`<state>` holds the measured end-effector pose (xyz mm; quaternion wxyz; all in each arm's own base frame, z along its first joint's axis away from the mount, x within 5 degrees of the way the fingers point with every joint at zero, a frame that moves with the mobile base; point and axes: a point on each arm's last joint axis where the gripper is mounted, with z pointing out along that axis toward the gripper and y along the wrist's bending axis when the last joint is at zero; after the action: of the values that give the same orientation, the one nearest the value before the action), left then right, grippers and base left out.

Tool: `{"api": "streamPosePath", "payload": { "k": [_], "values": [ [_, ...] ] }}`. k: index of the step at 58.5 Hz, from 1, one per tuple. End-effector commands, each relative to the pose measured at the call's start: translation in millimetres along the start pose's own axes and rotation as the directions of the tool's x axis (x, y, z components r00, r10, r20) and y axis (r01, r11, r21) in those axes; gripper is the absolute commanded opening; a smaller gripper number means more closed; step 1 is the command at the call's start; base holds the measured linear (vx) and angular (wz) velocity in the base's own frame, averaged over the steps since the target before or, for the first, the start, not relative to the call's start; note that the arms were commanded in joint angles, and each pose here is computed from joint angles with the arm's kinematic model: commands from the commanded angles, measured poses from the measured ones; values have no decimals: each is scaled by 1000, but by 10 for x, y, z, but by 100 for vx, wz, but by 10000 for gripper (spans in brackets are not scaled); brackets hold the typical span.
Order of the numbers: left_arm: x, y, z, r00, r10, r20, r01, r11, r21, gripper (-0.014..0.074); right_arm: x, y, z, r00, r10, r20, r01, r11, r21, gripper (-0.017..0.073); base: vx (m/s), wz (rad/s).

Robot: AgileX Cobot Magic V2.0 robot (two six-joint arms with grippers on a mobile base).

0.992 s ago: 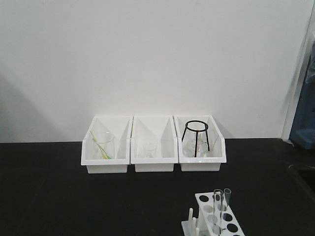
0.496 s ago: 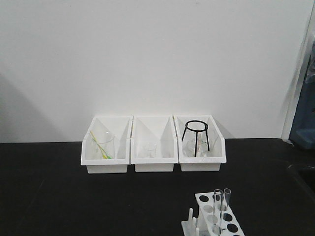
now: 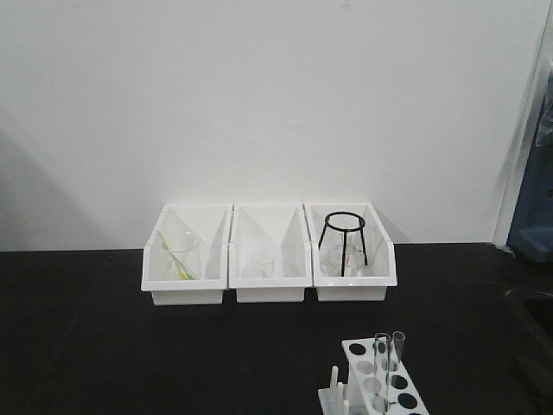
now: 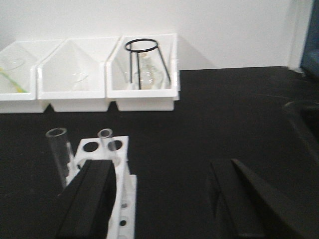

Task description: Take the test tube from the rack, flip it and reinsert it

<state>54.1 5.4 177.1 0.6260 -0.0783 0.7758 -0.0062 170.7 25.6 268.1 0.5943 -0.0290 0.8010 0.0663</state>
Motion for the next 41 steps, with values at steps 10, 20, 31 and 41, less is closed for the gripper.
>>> {"api": "streamPosePath", "payload": {
  "k": [10,20,31,41],
  "values": [
    [-82,-18,-11,995,-3,96,1,1000,23,-6,202,364,197,981,-77,176,110,976,-187,477,0,0],
    [-82,-18,-11,995,-3,96,1,1000,23,-6,381,500,466,983,-100,157,134,965,-227,477,0,0],
    [-82,-18,-11,995,-3,96,1,1000,23,-6,567,540,714,987,-71,146,103,967,-231,477,0,0],
    [-82,-18,-11,995,-3,96,1,1000,23,-6,561,651,961,987,-78,141,115,954,-276,477,0,0]
  ]
}}
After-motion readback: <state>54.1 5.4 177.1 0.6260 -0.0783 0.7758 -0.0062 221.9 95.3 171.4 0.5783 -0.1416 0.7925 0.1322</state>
